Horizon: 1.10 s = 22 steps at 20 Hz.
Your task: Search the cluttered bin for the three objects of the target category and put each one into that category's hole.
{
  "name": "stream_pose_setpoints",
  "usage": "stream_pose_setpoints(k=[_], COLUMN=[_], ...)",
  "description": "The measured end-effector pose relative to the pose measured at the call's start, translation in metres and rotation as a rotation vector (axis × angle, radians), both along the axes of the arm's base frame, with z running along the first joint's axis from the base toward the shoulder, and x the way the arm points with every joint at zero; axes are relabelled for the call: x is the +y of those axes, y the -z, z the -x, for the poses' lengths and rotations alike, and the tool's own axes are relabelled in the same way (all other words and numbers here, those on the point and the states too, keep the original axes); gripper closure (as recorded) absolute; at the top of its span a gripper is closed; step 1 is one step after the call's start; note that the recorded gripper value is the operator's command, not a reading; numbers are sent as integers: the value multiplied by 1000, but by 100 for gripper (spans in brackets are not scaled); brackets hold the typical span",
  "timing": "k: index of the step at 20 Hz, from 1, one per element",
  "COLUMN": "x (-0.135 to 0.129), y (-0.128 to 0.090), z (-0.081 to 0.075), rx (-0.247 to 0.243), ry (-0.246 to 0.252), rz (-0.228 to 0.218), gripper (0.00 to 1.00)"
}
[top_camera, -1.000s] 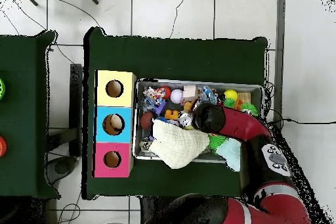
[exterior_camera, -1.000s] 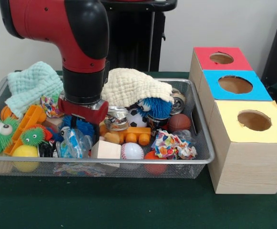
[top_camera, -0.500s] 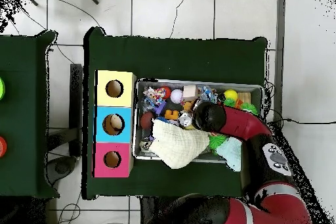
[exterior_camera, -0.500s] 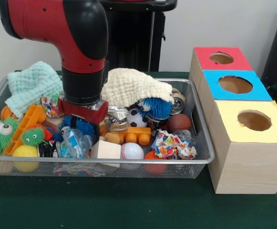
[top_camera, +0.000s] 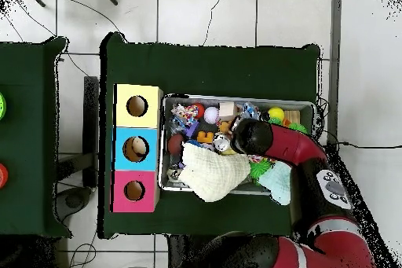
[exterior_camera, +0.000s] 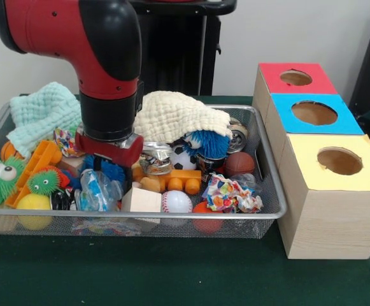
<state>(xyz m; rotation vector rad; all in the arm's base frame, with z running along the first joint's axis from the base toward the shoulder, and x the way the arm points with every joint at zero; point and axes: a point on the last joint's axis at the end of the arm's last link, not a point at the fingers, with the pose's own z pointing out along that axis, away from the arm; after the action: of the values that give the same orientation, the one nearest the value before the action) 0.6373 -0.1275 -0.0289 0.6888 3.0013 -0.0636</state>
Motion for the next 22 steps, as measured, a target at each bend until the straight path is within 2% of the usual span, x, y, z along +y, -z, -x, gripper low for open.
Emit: stream_pose_setpoints(k=[11, 12, 18, 22], x=[-2, -2, -1, -2], y=[1, 1, 2, 2], z=[-2, -2, -6, -7], rx=[3, 1, -11, -22], ry=[4, -3, -2, -13], rz=[-13, -14, -28, -20], gripper=[0, 100, 100, 100])
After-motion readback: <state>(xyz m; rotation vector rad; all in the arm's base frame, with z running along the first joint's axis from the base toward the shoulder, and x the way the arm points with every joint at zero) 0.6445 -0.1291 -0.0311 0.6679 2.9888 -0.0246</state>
